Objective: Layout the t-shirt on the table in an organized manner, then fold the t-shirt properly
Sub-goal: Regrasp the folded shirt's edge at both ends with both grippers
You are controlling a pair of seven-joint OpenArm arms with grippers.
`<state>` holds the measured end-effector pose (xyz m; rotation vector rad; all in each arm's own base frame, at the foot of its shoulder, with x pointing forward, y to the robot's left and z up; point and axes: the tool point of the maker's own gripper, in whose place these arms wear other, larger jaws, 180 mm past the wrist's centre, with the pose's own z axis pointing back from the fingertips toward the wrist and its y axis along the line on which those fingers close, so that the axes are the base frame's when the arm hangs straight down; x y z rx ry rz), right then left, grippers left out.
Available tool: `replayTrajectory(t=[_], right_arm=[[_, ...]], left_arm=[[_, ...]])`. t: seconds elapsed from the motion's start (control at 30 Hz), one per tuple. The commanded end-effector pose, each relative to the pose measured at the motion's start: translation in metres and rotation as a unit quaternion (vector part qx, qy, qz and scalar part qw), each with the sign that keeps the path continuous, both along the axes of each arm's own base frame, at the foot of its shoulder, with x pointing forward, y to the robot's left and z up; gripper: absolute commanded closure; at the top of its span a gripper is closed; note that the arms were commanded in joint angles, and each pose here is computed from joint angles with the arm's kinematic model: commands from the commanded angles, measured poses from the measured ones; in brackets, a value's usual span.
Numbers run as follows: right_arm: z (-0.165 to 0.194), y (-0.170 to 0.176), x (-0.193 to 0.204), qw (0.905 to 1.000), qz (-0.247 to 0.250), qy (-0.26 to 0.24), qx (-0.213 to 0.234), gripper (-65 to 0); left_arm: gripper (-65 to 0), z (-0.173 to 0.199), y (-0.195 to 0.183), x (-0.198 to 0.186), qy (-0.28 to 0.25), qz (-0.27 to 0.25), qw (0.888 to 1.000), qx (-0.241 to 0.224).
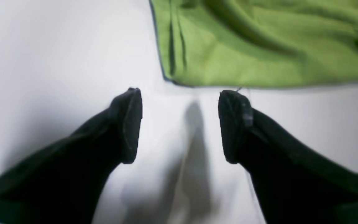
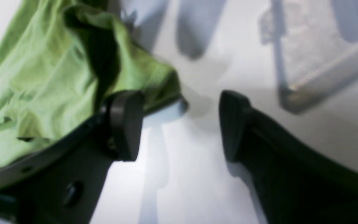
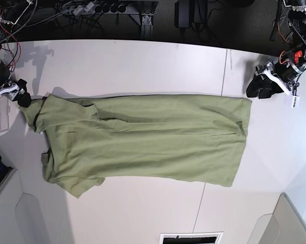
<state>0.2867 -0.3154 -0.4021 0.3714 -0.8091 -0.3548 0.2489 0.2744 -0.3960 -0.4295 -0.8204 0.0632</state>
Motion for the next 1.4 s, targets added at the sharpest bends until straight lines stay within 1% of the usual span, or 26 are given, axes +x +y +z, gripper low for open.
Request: replayTrajectory(t=[0.0,0.1,0.2,0.4,0.43,0.47,0.5,0.53,0.57,0.6,0.63,0.67,0.8,0.9,0.97,1.07,1.23,1.37], right_arm=[[0.018,-0.003,0.016,0.9995,0.004,-0.031,-0.006,-38.2],[0.018,0.007,0.021,0.9993,0.020,-0.031,-0.005,-38.2],[0.016,0.019,0.024,0.9989,0.034,-0.032,0.004,-38.2],[0.013,0.045,0.035,0.9978,0.041,-0.042,0.031,-37.8],[0.013,0.048,0.035,0.9977,0.042,-0.043,0.034,-36.0],[0.012,0.050,0.036,0.9975,0.042,-0.043,0.037,-32.3],[0.012,0.052,0.037,0.9974,0.042,-0.044,0.039,-27.0],[0.012,0.053,0.037,0.9973,0.042,-0.045,0.040,-20.2],[0.013,0.054,0.038,0.9972,0.042,-0.046,0.041,-12.0],[0.013,0.054,0.038,0.9972,0.042,-0.046,0.042,-2.8],[0.012,0.054,0.037,0.9973,0.043,-0.044,0.041,0.0],[0.011,0.055,0.035,0.9974,0.047,-0.037,0.040,0.0],[0.018,0.056,0.027,0.9959,0.061,-0.033,0.058,0.0],[0.024,0.045,0.014,0.9958,0.050,-0.033,0.069,0.0],[0.029,0.037,0.003,0.9961,0.042,-0.038,0.069,0.0],[0.032,0.030,-0.014,0.9966,0.045,-0.032,0.061,0.0],[0.022,0.023,-0.051,0.9978,0.056,0.007,0.035,0.0],[0.016,0.023,-0.077,0.9972,0.063,0.034,0.022,0.0]], left_arm=[[-40.7,0.013,0.006,0.012,-0.028,0.006,1.000,-0.004],[-40.7,0.005,0.006,0.018,-0.021,0.017,1.000,-0.014],[-40.7,0.002,0.002,0.025,-0.021,0.015,0.999,-0.021],[-40.6,-0.010,-0.030,0.033,-0.013,-0.032,0.999,-0.012],[-40.6,-0.015,-0.036,0.031,-0.008,-0.043,0.999,-0.007],[-40.3,-0.019,-0.041,0.029,-0.001,-0.055,0.998,0.001],[-38.6,-0.023,-0.046,0.028,0.003,-0.065,0.998,0.008],[-33.5,-0.025,-0.048,0.027,0.004,-0.072,0.997,0.014],[-25.2,-0.027,-0.049,0.026,0.007,-0.076,0.997,0.021],[-15.2,-0.029,-0.048,0.025,0.010,-0.078,0.997,0.026],[-5.5,-0.029,-0.046,0.025,0.011,-0.079,0.996,0.030],[0.0,-0.029,-0.043,0.024,0.013,-0.078,0.996,0.032],[0.0,-0.024,-0.023,0.021,0.018,-0.062,0.997,0.044],[0.0,-0.012,-0.008,0.013,0.008,-0.043,0.998,0.039],[0.0,-0.008,-0.003,0.003,0.011,-0.041,0.998,0.035],[0.0,-0.003,-0.005,-0.013,0.021,-0.049,0.998,0.027],[0.0,0.001,-0.020,-0.043,0.033,-0.070,0.997,0.021],[0.0,0.001,-0.027,-0.059,0.042,-0.083,0.995,0.023]])
